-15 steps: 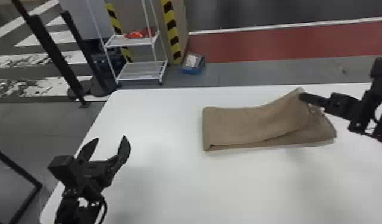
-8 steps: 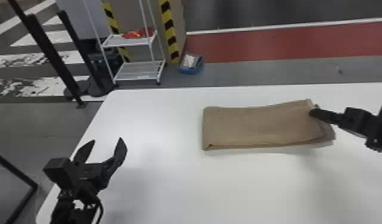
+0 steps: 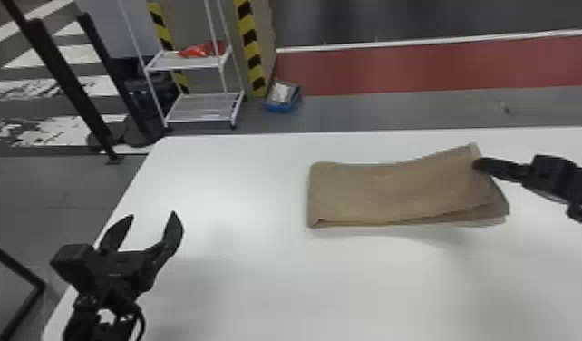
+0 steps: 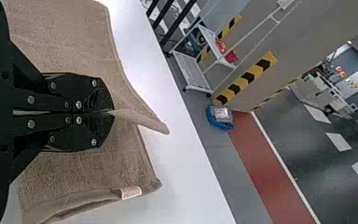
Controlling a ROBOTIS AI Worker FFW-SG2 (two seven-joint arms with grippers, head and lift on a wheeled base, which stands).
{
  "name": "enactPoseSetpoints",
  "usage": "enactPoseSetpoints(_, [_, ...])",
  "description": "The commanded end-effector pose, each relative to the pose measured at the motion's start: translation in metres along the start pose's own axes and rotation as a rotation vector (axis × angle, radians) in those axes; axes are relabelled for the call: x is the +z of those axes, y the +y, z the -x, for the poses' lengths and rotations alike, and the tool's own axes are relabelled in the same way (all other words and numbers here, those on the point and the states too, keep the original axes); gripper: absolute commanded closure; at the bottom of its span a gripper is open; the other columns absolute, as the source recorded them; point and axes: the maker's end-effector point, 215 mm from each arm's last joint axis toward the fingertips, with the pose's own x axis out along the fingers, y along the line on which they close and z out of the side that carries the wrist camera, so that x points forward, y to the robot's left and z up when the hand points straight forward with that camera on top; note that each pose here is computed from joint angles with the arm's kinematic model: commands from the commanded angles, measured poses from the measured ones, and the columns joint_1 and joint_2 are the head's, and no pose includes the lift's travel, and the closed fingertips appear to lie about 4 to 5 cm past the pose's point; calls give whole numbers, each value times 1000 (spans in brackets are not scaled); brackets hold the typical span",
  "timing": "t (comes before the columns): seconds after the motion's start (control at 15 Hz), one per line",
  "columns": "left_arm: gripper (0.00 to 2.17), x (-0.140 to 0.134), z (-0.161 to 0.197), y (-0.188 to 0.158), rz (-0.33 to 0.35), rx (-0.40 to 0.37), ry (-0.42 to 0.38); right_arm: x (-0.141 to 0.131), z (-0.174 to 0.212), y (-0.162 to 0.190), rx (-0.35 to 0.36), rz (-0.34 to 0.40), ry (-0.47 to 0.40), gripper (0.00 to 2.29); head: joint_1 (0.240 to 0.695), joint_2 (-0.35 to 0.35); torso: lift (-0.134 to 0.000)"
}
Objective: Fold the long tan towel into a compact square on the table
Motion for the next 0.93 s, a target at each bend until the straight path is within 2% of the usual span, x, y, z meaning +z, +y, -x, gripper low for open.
enactPoseSetpoints(0.0, [147,1,-1,2,1,3,-1,12,10,-27,-32,-33,-22,1656,695,180,-123])
enactPoseSetpoints(0.2, [147,2,-4,2,2,3,-4,8,1,-36,-51,-22,-14,1656,695,148,-123])
enactPoseSetpoints(0.53, [147,-1,-8,8,-7,8,2,11,-12,-35,-63,-4,-4,1659,695,148,-123])
enactPoseSetpoints(0.6, [147,0,-8,8,-7,8,-1,28,-5,-23,-34,-1,-43,1659,695,149,-123])
enactPoseSetpoints(0.67, [147,0,-8,10,-10,9,0,45,8,-25,-35,-7,-76,1659,695,153,-123])
enactPoseSetpoints(0.73, [147,1,-8,13,-14,9,1,49,15,-36,-52,-19,-78,1659,695,152,-123])
enactPoseSetpoints(0.8, [147,0,-8,15,-17,9,4,46,15,-43,-64,-19,-69,1659,695,148,-123])
enactPoseSetpoints(0.87, [147,-2,-10,14,-17,8,8,31,7,-52,-84,-22,-43,1656,695,141,-123])
